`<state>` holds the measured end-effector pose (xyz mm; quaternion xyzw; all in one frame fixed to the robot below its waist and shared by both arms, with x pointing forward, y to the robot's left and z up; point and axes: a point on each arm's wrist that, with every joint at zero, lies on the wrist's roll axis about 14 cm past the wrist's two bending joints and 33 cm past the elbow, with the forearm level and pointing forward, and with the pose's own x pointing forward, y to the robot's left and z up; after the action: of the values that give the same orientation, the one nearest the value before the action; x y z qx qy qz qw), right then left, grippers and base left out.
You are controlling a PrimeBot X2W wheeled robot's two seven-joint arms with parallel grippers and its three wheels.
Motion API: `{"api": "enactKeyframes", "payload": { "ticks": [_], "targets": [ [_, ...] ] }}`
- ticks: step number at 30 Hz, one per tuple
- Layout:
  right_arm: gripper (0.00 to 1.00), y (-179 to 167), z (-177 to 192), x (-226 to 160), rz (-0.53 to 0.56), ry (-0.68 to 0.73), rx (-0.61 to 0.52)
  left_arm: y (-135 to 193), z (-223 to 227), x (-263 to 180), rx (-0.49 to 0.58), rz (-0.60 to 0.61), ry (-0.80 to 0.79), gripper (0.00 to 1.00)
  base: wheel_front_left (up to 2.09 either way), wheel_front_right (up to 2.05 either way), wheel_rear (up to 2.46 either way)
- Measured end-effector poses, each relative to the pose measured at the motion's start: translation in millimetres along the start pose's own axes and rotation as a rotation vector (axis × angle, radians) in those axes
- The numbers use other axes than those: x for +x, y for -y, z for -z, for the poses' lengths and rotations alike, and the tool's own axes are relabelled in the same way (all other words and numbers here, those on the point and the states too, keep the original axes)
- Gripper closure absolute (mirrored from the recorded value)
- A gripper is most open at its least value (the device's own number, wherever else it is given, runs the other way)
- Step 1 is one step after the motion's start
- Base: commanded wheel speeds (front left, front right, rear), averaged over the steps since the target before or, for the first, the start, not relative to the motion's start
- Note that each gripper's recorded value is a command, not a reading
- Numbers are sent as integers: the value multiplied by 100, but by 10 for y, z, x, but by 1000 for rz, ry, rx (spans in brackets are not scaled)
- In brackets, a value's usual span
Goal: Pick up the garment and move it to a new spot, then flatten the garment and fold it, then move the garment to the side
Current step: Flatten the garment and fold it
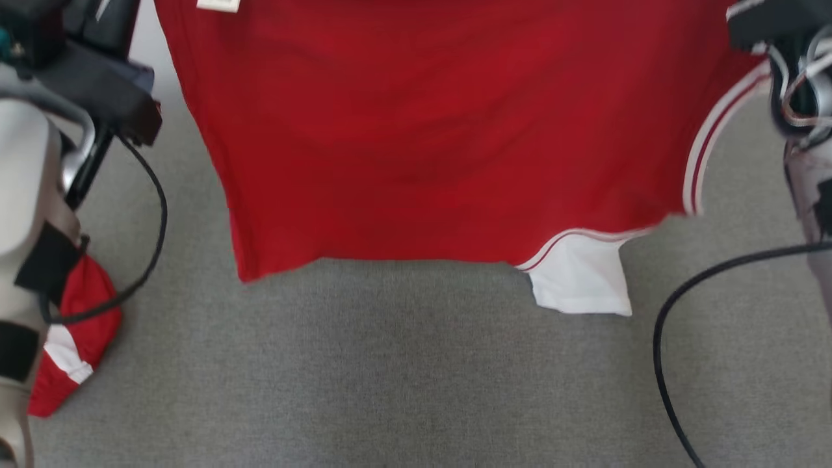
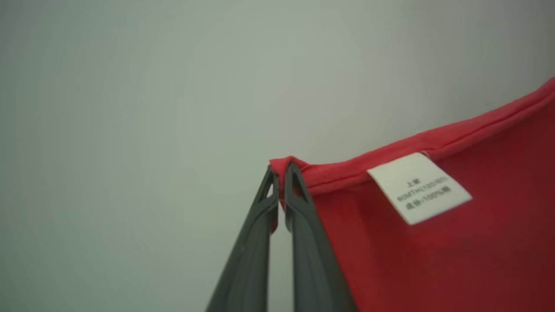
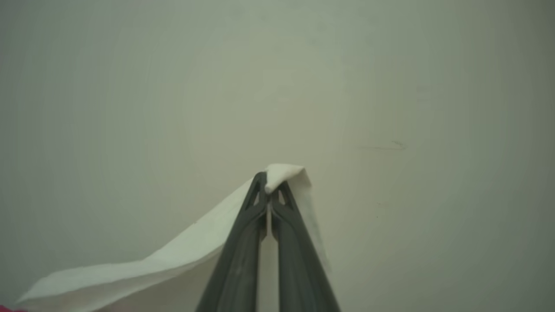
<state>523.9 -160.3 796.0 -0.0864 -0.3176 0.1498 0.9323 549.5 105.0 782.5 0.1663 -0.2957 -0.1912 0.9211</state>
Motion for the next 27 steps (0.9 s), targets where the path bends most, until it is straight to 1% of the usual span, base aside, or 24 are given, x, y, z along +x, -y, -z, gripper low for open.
{"api": "enactKeyframes", "payload": {
  "ticks": [4,6,8,10,12,15,16,18,19,21,23,25,27],
  "targets": [
    [100,116,200,268,9,-22,-41,-37,213,241,1,0,-26,100,0,0,0],
    [100,187,302,408,24,-29,-44,5,343,358,40,24,-45,100,0,0,0],
    [100,202,480,511,18,-57,-74,98,546,426,67,57,-79,100,0,0,0],
    [100,268,614,616,34,-73,-86,95,657,516,89,52,-86,100,0,0,0],
    [100,406,540,775,71,-33,-95,-14,626,641,145,28,-66,100,0,0,0],
    [100,661,170,1007,130,89,-149,-170,335,861,249,-4,24,100,0,0,0],
    [100,699,143,1035,145,108,-155,-202,252,893,261,-19,54,100,0,0,0],
    [100,727,229,1047,164,109,-157,-234,206,890,269,-25,76,100,0,0,0],
    [100,716,275,1056,169,109,-148,-267,226,871,267,-32,75,100,0,0,0],
    [100,577,428,1085,150,93,-119,-385,322,816,246,-59,57,100,0,0,0],
    [100,365,703,1058,103,40,-100,-395,502,743,223,-51,25,100,0,0,0],
    [100,332,958,958,102,-8,-57,-281,790,659,167,-25,-25,100,0,0,0],
    [100,297,1258,811,88,-70,-38,-102,1119,550,89,0,-79,100,0,0,0]
  ]
}}
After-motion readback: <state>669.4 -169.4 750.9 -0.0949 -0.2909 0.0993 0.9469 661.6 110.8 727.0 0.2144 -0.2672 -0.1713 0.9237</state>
